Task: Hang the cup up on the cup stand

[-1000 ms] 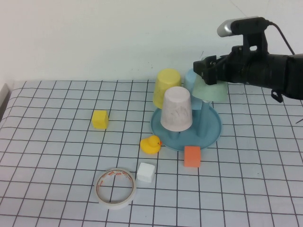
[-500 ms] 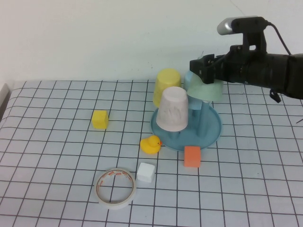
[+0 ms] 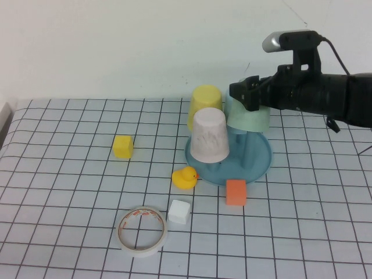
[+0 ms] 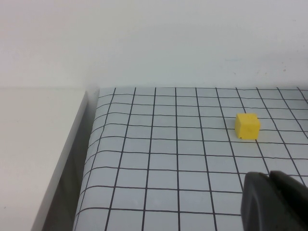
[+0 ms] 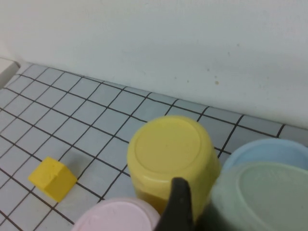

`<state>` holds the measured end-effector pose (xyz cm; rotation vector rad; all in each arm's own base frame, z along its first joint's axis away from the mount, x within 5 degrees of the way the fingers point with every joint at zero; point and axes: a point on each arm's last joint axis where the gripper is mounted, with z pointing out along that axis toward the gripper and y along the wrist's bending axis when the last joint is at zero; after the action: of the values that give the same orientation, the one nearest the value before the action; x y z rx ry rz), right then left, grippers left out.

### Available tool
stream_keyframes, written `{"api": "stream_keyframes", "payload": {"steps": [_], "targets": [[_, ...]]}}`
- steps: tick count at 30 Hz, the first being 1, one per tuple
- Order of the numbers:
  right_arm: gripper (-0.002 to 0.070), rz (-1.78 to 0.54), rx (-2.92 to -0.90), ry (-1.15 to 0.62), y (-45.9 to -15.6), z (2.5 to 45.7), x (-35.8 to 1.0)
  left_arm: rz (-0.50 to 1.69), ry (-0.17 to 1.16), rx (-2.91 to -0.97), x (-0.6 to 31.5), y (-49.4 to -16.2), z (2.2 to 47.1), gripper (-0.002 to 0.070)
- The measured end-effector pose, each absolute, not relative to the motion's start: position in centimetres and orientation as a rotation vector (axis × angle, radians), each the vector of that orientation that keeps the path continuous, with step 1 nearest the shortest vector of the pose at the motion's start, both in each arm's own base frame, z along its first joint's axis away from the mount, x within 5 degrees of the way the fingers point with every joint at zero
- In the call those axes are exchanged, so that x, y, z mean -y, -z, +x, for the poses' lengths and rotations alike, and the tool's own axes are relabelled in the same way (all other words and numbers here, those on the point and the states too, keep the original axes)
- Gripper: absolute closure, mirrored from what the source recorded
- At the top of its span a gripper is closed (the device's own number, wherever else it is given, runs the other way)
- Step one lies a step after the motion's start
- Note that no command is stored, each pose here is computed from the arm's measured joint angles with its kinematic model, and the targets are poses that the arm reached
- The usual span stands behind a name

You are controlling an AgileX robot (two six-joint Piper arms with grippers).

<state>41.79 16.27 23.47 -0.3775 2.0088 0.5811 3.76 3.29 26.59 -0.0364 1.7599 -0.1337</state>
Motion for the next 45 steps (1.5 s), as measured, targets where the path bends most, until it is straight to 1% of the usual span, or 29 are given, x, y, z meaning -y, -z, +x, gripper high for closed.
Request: {"api": "stream_keyframes", "payload": {"steps": [8, 10, 14, 17, 22, 24, 25, 27, 29, 31, 32, 35, 39, 44, 45], "targets": [[0.0085, -0.379, -2.010, -0.584, -23.4, 41.8, -16.3, -0.036, 0.134, -1.760, -3.3, -26.6, 3.8, 0.0676], [0.0073, -0.376, -2.011, -0.589, -23.4, 41.8, -16.3, -0.036, 0.134, -1.760, -3.3, -26.6, 3.8, 0.0676], [0.0008, -0.370, -2.013, -0.592, -23.4, 41.8, -16.3, -0.040, 0.137, -1.760, -3.3, -26.6, 3.8, 0.0676], [-0.0008, -0.364, -2.015, -0.590, -23.4, 41.8, -16.3, -0.038, 0.135, -1.760, -3.3, -26.6, 3.8, 0.0676], [-0.0014, -0.347, -2.020, -0.594, -23.4, 41.8, -16.2, -0.038, 0.135, -1.760, -3.3, -26.6, 3.8, 0.0676], [0.0021, -0.306, -2.030, -0.647, -23.4, 41.7, -16.4, -0.037, 0.134, -1.760, -3.3, -26.6, 3.8, 0.0676], [0.0066, -0.290, -2.032, -0.671, -23.5, 41.7, -16.5, -0.037, 0.134, -1.760, -3.3, -26.6, 3.8, 0.0676], [0.0206, -0.270, -2.025, -0.724, -24.1, 41.4, -16.6, -0.037, 0.134, -1.760, -3.3, -26.6, 3.8, 0.0676], [0.0433, -0.280, -1.995, -0.783, -25.4, 40.9, -16.8, -0.036, 0.132, -1.759, -3.3, -26.6, 3.8, 0.0676], [0.0570, -0.303, -1.948, -0.846, -27.2, 40.1, -17.0, -0.036, 0.130, -1.758, -3.3, -26.6, 3.8, 0.0676], [0.0605, -0.323, -1.919, -0.881, -28.3, 39.6, -17.1, -0.036, 0.130, -1.758, -3.3, -26.6, 3.8, 0.0676], [0.0650, -0.397, -1.856, -0.960, -31.3, 37.8, -17.3, -0.029, 0.124, -1.758, -3.3, -26.6, 3.8, 0.0676], [0.0664, -0.538, -1.836, -0.982, -34.6, 34.9, -17.0, -0.003, 0.132, -1.752, -3.1, -26.6, 3.8, 0.0676], [0.0666, -0.632, -1.840, -0.911, -38.3, 30.3, -15.6, 0.051, 0.176, -1.721, -2.4, -26.4, 4.0, 0.0676], [0.0666, -0.631, -1.845, -0.886, -38.3, 29.7, -15.2, 0.059, 0.180, -1.719, -2.3, -26.3, 4.0, 0.0676]]}}
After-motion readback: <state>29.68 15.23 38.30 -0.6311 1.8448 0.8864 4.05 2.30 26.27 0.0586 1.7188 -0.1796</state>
